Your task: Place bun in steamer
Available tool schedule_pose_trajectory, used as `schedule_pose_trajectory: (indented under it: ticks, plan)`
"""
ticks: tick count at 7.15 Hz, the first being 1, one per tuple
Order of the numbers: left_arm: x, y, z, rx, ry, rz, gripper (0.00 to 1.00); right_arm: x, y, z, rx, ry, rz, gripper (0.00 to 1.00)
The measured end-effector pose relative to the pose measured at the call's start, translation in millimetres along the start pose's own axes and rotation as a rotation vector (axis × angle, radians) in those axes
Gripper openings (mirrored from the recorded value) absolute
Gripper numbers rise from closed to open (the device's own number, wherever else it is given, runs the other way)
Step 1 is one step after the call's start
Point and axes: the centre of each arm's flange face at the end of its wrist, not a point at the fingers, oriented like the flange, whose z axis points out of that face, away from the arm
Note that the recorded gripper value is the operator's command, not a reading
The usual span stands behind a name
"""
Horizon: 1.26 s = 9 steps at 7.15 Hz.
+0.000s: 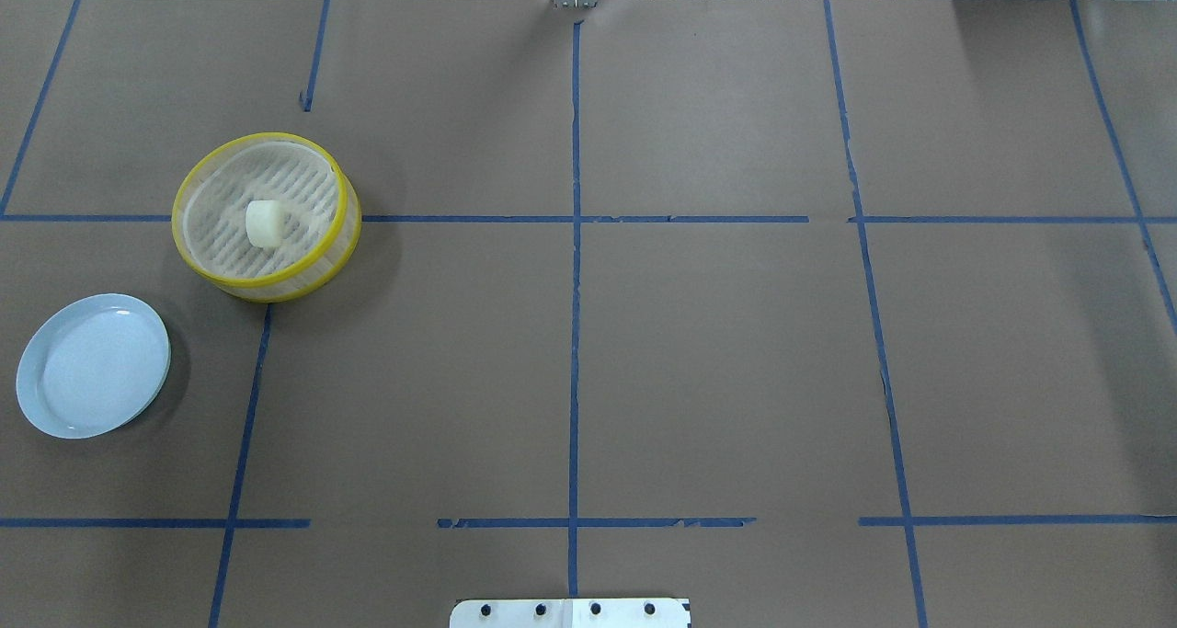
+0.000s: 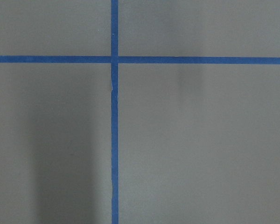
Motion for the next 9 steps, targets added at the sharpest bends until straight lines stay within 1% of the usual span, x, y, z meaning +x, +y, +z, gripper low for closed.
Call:
schedule_pose_trajectory:
  ticks: [2, 3, 9]
  plan:
    - [14.7, 11.8, -16.5, 0.026, -0.040, 0.019, 1.00, 0.0, 0.2, 0.2, -0.001, 0.000, 0.000, 1.00]
    - [15.3, 17.8, -16.9, 0.025, -0.049, 0.019, 1.00, -0.1, 0.1, 0.2, 0.000, 0.000, 0.000, 1.00]
    - [12.2, 23.2, -12.0, 0.013, -0.045, 0.009, 1.00, -0.2, 0.0, 0.1, 0.000, 0.000, 0.000, 1.00]
